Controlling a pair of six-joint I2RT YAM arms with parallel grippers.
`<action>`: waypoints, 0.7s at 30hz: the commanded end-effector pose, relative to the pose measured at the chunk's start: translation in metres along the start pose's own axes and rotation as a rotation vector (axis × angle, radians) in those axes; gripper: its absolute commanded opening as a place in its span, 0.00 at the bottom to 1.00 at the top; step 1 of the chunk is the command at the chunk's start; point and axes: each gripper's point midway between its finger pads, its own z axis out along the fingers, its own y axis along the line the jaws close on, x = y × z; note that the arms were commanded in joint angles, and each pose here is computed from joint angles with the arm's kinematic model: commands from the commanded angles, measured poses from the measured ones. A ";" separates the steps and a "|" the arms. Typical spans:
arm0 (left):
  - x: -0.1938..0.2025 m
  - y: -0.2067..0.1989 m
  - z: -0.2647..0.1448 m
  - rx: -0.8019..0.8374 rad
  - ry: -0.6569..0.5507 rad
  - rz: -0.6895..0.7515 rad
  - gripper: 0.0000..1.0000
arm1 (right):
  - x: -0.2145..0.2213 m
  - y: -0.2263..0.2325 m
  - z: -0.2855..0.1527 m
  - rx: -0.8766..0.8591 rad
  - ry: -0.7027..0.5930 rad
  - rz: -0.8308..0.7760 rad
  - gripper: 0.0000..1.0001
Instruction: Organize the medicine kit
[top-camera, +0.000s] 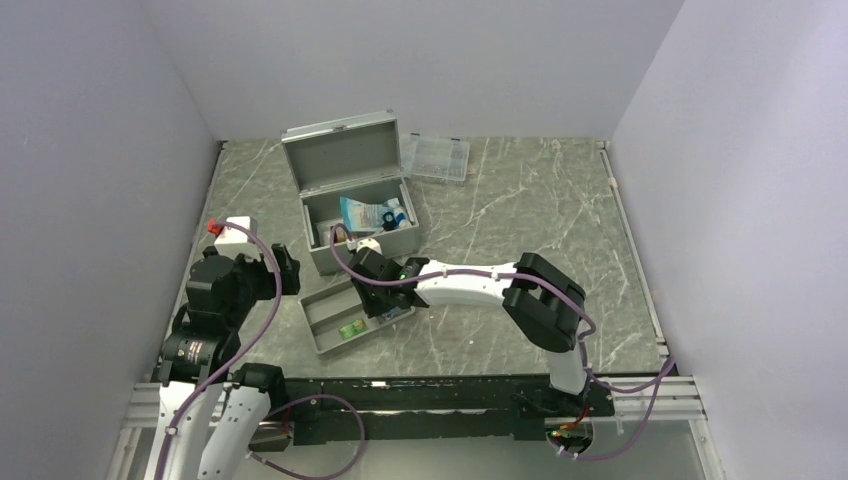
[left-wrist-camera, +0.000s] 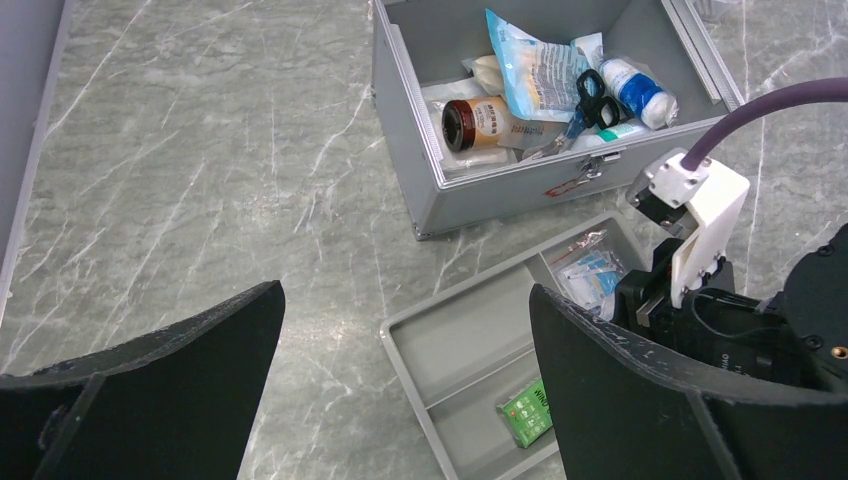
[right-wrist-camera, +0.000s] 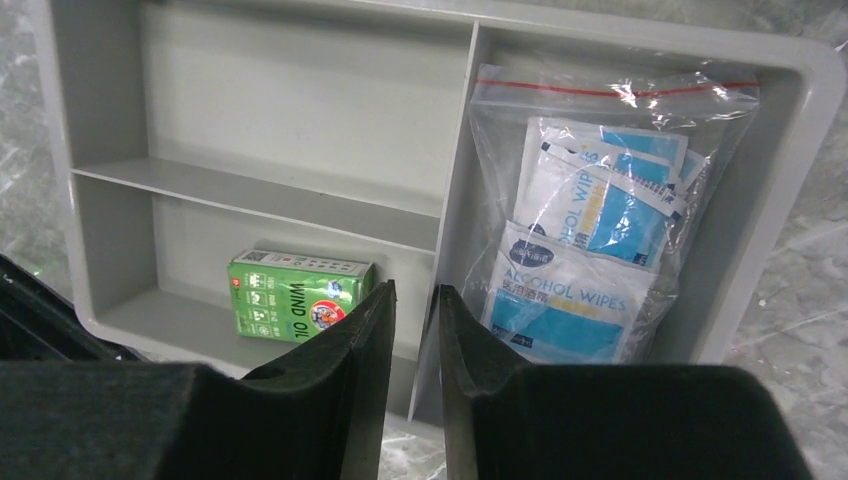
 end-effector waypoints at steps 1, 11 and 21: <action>-0.008 -0.002 -0.001 0.007 -0.040 -0.007 0.99 | -0.015 0.013 -0.001 -0.016 -0.034 0.013 0.24; -0.009 -0.001 -0.002 0.006 -0.048 -0.006 0.99 | -0.018 0.009 0.002 0.034 -0.022 0.006 0.12; -0.011 -0.002 -0.005 0.011 -0.062 -0.006 0.99 | -0.010 0.004 0.012 0.104 0.017 -0.012 0.17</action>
